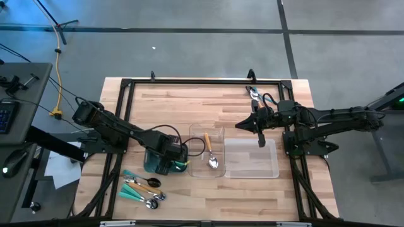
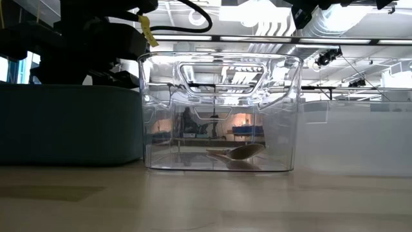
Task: Sort silverware by color (type)
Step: Put the light blue spoon into the blue bin
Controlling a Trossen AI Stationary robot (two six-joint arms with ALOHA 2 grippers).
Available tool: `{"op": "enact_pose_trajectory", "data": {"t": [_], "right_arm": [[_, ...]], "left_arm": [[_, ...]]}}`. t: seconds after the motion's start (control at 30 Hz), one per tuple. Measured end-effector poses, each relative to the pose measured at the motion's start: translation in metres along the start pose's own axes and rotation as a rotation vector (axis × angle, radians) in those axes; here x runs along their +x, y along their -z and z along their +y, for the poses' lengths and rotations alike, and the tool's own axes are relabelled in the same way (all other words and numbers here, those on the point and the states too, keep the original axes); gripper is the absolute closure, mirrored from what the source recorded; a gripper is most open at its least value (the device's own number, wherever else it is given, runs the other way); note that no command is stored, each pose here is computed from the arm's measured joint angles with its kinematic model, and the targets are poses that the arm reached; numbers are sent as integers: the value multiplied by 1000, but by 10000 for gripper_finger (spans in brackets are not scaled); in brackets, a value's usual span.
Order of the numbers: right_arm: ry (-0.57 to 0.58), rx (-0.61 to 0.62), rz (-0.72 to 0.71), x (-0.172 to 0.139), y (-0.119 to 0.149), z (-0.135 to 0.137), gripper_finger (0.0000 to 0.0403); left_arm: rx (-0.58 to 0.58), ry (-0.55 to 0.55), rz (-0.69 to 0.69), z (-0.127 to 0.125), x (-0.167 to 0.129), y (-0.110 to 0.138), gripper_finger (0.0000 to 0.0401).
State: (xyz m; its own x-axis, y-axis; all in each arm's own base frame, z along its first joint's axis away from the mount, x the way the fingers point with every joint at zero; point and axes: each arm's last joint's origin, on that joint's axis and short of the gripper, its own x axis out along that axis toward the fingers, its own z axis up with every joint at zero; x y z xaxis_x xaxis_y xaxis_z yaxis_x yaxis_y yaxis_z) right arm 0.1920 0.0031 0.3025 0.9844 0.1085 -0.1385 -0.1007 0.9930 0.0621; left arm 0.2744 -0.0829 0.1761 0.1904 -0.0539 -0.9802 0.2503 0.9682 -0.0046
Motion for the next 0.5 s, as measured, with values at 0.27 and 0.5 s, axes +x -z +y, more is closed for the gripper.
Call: {"op": "enact_pose_trajectory", "data": {"t": [0.27, 0.5], "right_arm": [[0, -2, 0, 0, 0, 0, 403], [0, -4, 0, 0, 0, 0, 403]], "left_arm": [[0, 2, 5, 0, -1, 0, 201], [-35, 12, 139, 8, -33, 1, 201]]}}
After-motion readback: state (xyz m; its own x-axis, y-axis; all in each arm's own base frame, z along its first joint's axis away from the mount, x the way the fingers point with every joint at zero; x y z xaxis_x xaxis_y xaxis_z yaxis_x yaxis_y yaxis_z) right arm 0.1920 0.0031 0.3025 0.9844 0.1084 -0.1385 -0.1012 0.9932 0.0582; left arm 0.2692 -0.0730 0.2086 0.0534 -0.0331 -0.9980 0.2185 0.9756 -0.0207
